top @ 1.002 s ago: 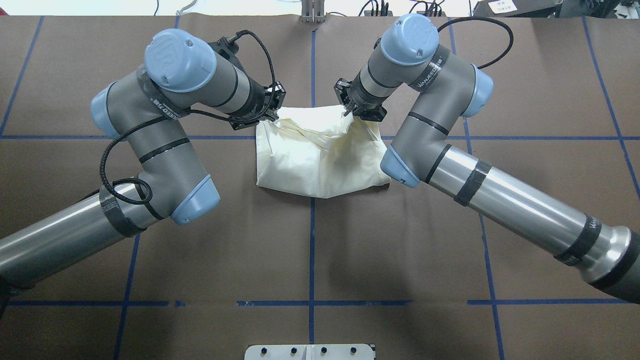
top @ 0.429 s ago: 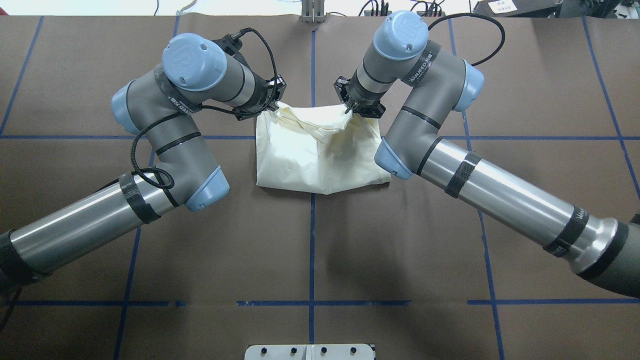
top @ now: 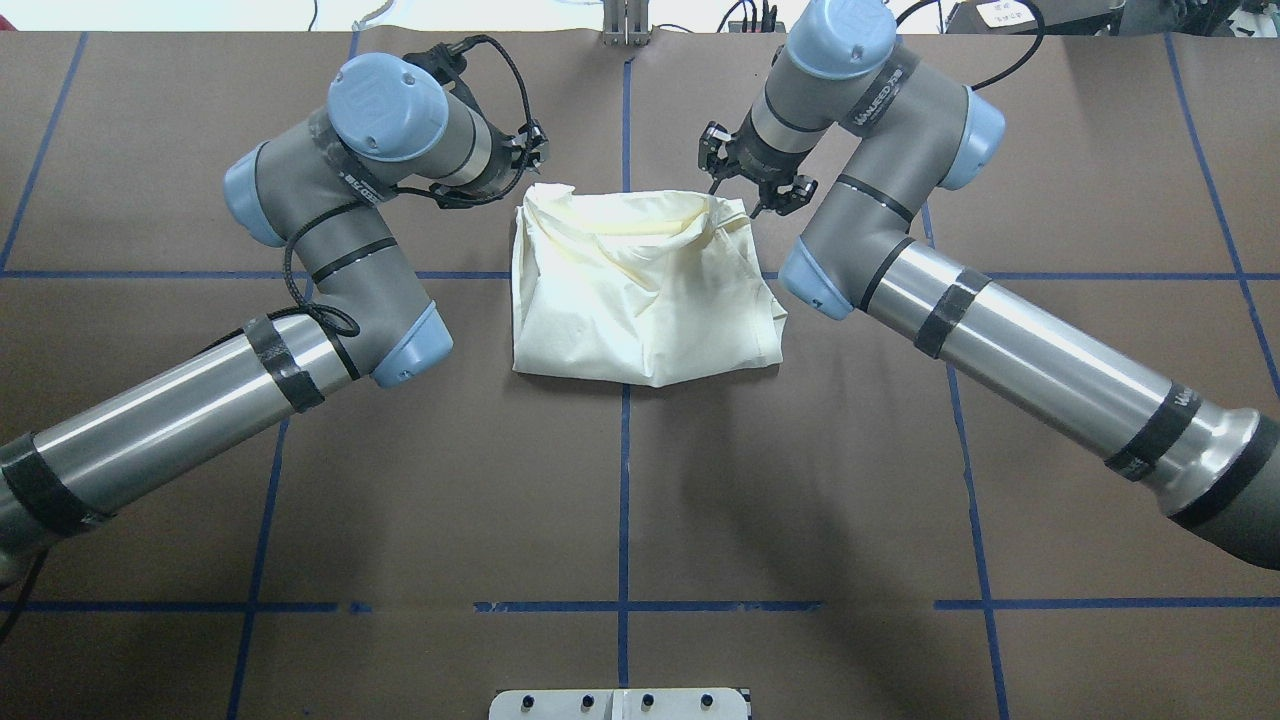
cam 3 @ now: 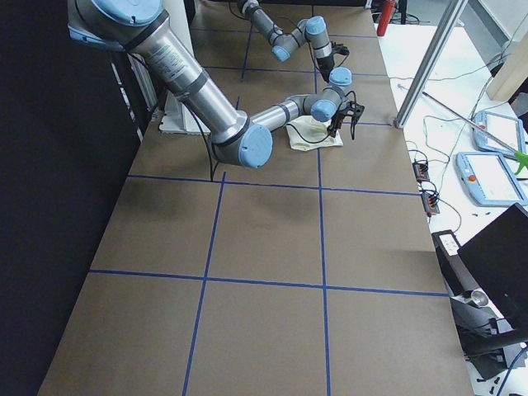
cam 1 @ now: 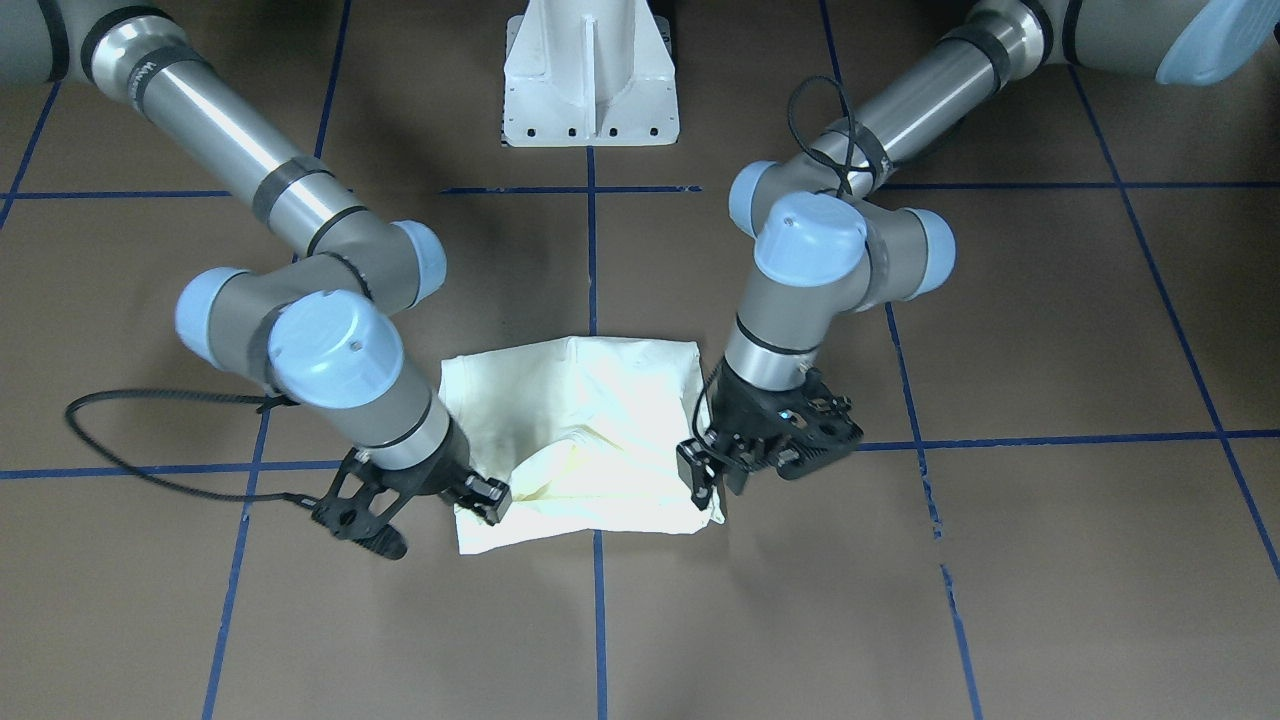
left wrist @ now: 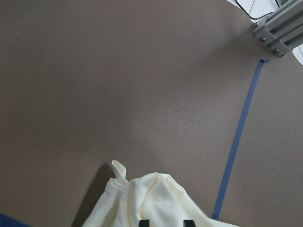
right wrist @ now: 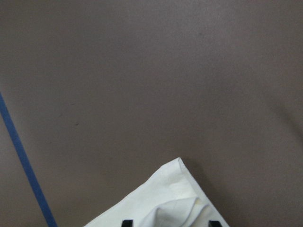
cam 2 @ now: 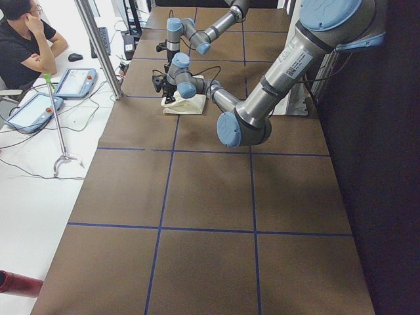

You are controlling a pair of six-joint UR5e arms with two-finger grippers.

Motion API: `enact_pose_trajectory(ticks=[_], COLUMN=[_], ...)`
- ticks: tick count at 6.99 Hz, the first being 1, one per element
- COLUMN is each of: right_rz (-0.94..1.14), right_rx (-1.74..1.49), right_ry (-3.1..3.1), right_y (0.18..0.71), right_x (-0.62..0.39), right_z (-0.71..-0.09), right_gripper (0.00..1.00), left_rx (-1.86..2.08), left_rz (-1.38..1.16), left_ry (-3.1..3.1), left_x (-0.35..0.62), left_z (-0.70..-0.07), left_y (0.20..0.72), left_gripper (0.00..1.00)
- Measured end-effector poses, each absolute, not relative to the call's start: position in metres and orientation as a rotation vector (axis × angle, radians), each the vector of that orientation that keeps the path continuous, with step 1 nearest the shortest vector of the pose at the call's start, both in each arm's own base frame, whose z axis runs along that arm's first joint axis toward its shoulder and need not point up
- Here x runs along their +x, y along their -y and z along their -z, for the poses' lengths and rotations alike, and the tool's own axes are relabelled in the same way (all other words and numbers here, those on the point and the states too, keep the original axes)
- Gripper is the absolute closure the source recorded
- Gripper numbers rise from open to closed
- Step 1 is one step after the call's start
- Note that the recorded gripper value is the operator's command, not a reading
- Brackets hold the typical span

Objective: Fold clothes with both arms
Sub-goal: 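Release the shirt and raise both grippers away from the far edge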

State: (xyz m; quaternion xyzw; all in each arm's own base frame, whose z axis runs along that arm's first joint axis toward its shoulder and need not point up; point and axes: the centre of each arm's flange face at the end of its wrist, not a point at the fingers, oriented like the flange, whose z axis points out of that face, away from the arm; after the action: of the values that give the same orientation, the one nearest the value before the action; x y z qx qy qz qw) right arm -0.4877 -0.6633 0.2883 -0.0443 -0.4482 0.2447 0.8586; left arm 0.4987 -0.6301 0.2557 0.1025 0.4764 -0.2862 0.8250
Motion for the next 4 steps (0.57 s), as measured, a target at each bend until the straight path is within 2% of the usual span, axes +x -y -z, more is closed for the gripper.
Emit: enact_pose_trajectory(ticks=[2,4], right_rz=[-0.472,-0.413], right_rx=[-0.114,-0.116], right_ry=[0.989,1.025], right_y=[0.671,0.643], right_x=[-0.463,-0.473], right_z=[-0.273,-0.235], right_gripper=[0.00,0.00], left_rx=[0.246,0.189], left_rz=[0.572,0.516], left_ry=[-0.987,-1.046], left_x=[0.486,0.460], left_z=[-0.271,-0.267], left_y=[0.648,0.647], left_gripper=[0.00,0.00])
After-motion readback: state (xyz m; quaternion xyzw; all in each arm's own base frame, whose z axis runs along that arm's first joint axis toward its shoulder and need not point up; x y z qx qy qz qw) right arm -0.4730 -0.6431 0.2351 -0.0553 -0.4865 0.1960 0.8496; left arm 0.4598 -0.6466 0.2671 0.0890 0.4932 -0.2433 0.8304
